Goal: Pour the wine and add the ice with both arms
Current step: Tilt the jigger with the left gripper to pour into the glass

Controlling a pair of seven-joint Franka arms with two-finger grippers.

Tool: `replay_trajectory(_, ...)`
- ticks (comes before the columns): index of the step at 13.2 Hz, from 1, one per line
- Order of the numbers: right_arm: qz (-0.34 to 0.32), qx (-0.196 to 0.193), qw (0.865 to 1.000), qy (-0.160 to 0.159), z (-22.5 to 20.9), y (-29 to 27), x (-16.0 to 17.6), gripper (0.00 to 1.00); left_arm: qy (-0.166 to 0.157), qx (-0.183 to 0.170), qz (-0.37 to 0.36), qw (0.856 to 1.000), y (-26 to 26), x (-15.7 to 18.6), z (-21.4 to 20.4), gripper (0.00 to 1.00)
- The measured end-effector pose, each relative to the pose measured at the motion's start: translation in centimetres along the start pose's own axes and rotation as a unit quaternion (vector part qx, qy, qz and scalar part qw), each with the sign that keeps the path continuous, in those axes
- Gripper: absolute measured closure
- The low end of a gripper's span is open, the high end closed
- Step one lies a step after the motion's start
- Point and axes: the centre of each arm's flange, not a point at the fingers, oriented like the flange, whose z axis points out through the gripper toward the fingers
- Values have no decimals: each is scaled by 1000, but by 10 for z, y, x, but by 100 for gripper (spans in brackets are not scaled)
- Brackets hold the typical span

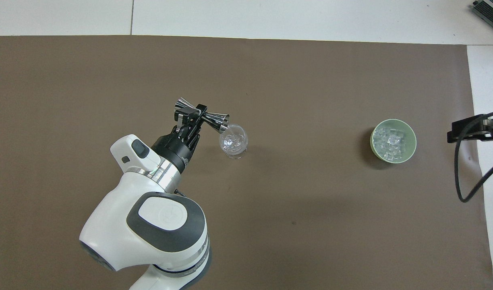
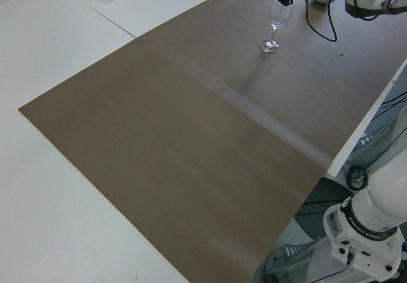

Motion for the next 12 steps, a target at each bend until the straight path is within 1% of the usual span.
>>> replay_trajectory(4,0,0,1000,0,0,0,0,0,10,8,52,999,-6,-5,1,78)
replay_trajectory(7,0,0,1000,0,0,0,0,0,22,15,105,994,-10,-9,-1,78)
replay_trajectory(12,0,0,1000,0,0,0,0,0,23,18,122,992,-12,-12,0,78)
